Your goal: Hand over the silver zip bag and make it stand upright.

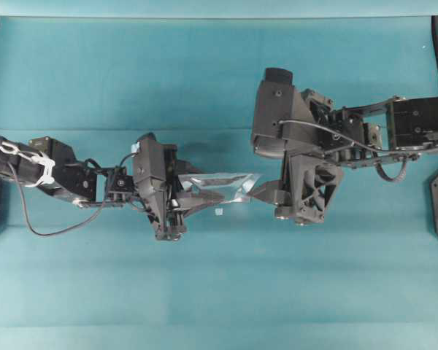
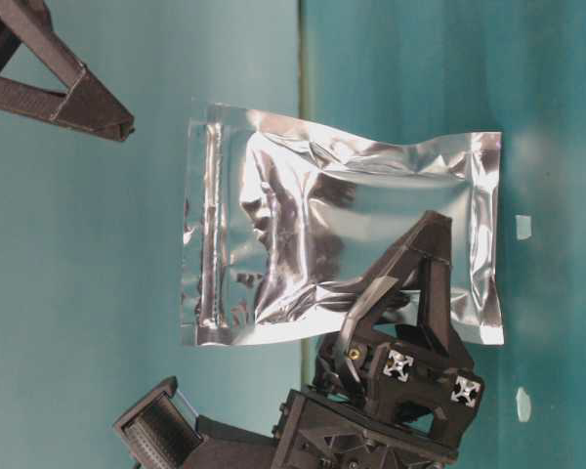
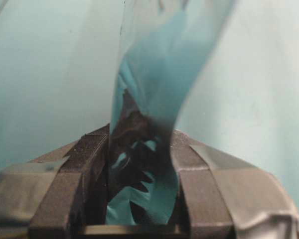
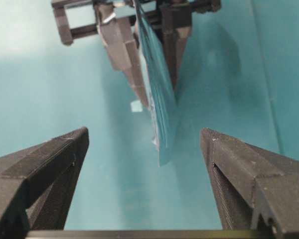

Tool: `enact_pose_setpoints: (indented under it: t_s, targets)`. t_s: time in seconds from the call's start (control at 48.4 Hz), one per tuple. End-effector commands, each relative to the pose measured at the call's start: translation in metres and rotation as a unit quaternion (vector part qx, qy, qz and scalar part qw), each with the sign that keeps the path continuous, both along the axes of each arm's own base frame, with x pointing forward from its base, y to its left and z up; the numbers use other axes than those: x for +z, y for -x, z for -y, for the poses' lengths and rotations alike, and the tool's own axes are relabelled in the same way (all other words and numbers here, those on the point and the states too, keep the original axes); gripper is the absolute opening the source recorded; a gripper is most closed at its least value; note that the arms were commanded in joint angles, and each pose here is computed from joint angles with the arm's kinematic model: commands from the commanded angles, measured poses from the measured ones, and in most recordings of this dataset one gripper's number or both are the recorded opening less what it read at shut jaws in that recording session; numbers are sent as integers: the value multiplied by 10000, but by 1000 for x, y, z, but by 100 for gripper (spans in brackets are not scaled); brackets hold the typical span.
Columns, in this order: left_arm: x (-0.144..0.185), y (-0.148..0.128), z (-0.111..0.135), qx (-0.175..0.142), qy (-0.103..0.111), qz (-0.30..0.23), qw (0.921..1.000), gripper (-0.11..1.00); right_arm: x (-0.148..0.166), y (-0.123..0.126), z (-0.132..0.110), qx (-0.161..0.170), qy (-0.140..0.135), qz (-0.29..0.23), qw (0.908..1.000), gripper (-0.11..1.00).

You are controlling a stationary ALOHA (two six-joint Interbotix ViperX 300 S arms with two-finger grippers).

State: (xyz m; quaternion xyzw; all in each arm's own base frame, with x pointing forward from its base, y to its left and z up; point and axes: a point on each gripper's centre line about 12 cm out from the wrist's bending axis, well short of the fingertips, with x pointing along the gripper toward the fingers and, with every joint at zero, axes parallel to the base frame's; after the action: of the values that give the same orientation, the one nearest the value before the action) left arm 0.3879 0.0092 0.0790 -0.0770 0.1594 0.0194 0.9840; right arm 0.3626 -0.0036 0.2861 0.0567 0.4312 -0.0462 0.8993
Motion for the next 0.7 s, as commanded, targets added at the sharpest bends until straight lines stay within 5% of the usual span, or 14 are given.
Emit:
enact_pose_setpoints:
  t_s: [0.0,0.682]
  targets:
    - [4,-1,3,-48,-12,69,10000,30,12,2,0,-30,-28,194,9998,90]
    - [2,-2,2,-39,-11,-39,10000,30,7,2,-1,-28,-28,163,9999,90]
